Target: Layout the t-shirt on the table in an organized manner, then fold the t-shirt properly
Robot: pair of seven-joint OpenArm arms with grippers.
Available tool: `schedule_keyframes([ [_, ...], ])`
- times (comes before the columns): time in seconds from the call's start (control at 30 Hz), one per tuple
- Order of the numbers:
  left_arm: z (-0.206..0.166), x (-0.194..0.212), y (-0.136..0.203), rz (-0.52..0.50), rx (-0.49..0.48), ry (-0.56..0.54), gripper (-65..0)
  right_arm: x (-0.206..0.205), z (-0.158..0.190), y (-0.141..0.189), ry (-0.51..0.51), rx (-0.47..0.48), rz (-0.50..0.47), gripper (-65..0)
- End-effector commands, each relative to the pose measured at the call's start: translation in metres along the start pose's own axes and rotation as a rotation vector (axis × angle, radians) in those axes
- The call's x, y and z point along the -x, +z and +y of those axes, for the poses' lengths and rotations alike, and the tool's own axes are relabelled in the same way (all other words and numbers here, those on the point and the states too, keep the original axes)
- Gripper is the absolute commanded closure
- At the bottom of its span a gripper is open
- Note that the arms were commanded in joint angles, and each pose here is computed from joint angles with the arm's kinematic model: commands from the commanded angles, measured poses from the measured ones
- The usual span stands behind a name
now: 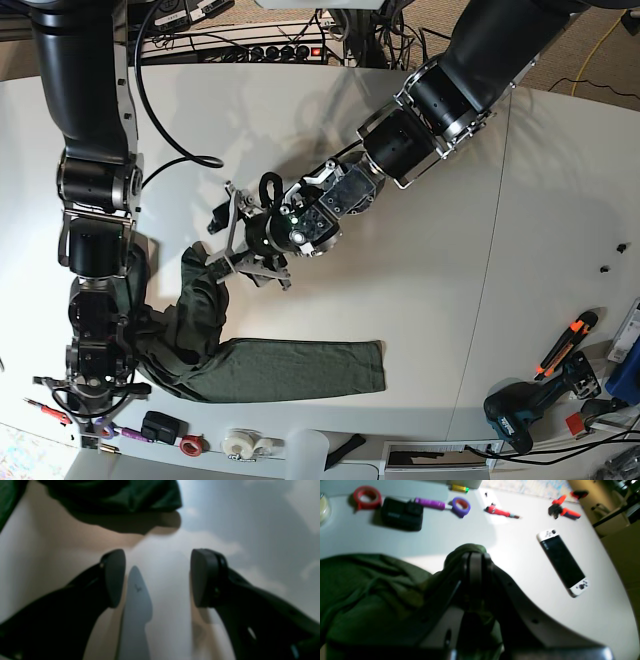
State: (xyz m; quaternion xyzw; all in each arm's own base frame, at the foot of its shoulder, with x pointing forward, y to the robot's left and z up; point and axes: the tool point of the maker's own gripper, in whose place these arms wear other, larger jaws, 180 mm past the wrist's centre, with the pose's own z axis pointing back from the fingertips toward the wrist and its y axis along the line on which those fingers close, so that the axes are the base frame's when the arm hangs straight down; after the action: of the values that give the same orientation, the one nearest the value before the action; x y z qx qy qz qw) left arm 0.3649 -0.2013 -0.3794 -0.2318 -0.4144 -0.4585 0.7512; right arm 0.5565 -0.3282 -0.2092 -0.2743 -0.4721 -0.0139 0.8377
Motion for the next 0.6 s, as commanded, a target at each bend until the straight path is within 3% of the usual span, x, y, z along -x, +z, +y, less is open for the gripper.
schedule_keyframes([
  [0.0,0.004,-0.037,0.0,-0.093,-0.017,-0.005,-40.8,-0.036,-0.003,0.007,-0.018,-0.001,-0.08,0.0],
  [0.1,0.015,-0.047,0.002,-0.147,-0.077,0.011,-40.8,-0.033,0.019,0.009,-0.016,-0.037,-0.079,0.0],
  [0.33,0.014,-0.053,0.003,-0.185,-0.072,0.037,-40.8,-0.014,0.08,0.018,-0.006,-0.136,-0.067,0.0],
  [0.57,0.018,-0.052,0.003,-0.238,-0.108,0.087,-40.8,-0.002,0.107,0.023,0.013,-0.232,-0.023,0.0],
])
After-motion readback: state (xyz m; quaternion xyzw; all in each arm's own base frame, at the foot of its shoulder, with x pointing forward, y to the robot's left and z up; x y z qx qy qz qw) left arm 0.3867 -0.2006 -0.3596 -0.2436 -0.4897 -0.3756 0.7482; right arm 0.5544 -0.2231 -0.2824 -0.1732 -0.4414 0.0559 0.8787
